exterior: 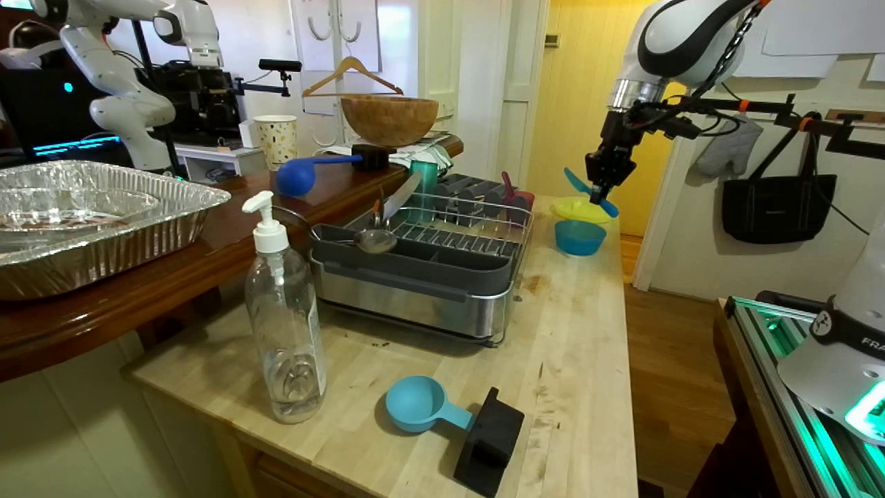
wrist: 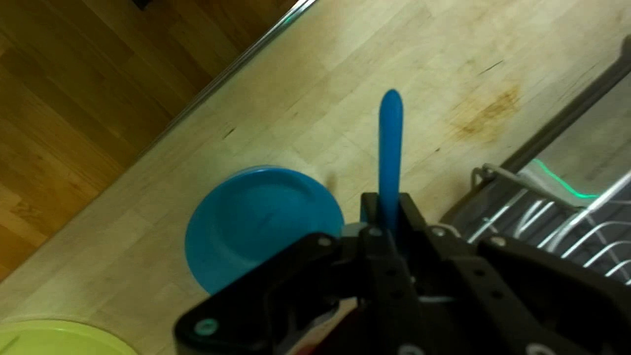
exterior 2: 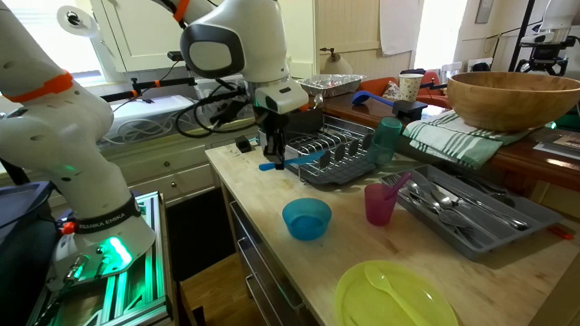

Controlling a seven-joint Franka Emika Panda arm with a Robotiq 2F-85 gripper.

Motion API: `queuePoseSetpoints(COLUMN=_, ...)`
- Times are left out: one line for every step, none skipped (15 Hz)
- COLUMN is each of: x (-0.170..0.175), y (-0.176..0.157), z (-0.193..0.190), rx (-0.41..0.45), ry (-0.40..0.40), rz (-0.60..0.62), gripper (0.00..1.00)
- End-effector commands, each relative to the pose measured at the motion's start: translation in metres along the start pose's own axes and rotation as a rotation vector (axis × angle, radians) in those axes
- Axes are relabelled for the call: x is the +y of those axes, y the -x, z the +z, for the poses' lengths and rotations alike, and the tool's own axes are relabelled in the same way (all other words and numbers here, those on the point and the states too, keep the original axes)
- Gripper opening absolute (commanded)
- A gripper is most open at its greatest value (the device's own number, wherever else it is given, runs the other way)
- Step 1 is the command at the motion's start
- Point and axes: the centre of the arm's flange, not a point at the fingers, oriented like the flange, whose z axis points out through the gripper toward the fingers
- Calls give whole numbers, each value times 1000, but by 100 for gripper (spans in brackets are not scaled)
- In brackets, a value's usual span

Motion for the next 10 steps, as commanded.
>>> queuePoseSetpoints(x=-33, y=17, z=-34, rx=-49, ry=-49, rz=-107, gripper=3)
queuePoseSetpoints(x=-42, y=21, z=-41, rx=-62, ry=-54, rz=-140, gripper=3)
queuePoseSetpoints(x=-50, y=25, z=-47, rx=-79, ry=-56, rz=-171, gripper=3)
queuePoseSetpoints(x=-59, y=29, z=-52, rx=-92, ry=-58, rz=-206, gripper=3)
queuePoseSetpoints(x=-67, y=32, z=-57, rx=-106, ry=-57, rz=-242, gripper=3)
queuePoseSetpoints(x=-74, y=36, z=-62, rx=-122, ry=-53, rz=-274, gripper=3)
queuePoseSetpoints(x=-82, y=39, z=-64, rx=-140, ry=-45, rz=-315, gripper=3)
queuePoseSetpoints(x=-89, y=42, z=-69, rx=-160, ry=-40, rz=-352, gripper=3)
queuePoseSetpoints(x=-98, y=45, z=-70, rx=-184, ry=-33, rz=-394, gripper=3)
queuePoseSetpoints(x=-107, y=46, z=-71, rx=-206, ry=-22, rz=-434, gripper=3)
